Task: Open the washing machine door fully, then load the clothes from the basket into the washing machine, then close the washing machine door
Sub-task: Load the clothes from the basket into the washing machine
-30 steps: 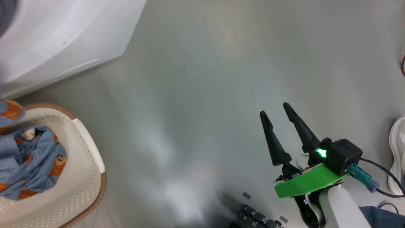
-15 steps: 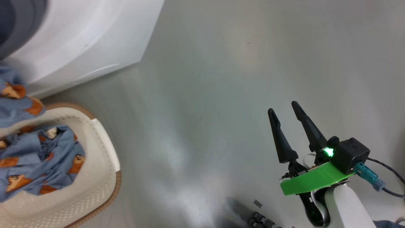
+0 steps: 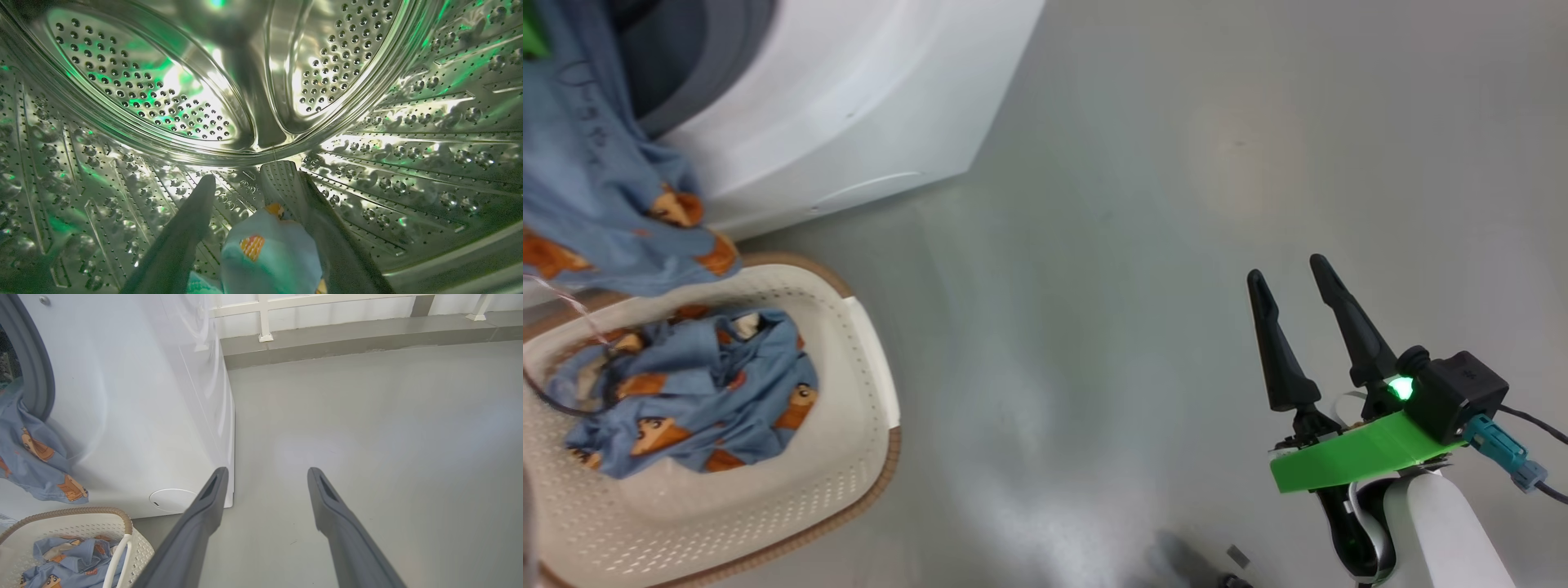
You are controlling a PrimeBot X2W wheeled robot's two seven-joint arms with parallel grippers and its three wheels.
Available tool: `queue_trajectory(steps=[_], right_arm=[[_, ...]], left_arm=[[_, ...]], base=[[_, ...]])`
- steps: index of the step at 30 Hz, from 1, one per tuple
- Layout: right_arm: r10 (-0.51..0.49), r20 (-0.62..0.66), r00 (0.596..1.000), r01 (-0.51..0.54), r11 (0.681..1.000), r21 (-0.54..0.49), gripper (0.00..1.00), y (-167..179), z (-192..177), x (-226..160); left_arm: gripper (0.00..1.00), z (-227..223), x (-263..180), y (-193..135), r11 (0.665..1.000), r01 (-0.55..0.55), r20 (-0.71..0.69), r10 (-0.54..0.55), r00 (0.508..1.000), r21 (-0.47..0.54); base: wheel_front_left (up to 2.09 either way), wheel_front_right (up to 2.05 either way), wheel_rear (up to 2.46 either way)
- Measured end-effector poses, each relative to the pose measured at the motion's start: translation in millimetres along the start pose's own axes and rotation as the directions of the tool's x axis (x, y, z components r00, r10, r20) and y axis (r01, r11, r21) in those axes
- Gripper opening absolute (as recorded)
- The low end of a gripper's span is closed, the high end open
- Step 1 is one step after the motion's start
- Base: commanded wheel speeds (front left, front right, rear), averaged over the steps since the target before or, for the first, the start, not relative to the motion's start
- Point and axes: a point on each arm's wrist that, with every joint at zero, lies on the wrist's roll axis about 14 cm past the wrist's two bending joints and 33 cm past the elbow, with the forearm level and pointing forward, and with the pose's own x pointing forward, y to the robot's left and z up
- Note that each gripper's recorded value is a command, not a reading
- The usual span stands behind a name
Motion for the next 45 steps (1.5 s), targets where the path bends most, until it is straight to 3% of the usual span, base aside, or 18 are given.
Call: queue_trajectory(steps=[15,36,45], right_arm=[[0.051,0.052,0.997,-0.052,0.999,0.015,1.00,18.2,12.9,13.0],[0.137,0.081,0.987,-0.138,0.990,0.000,1.00,50.0,16.9,29.8],[0.151,0.085,0.985,-0.151,0.988,-0.002,1.00,55.3,17.9,30.0]], left_arm=[[1.00,12.4,-47.2,-0.7,0.999,0.017,0.037,-0.015,0.999,-0.032],[1.00,-47.5,-155.4,-3.5,0.991,0.064,0.022,-0.061,0.998,-0.118],[1.00,-57.0,-205.2,-2.6,0.977,0.031,0.011,-0.030,0.999,-0.209]], base=[[0.00,0.00,0.00],[0.00,0.00,0.00],[0.00,0.00,0.00]])
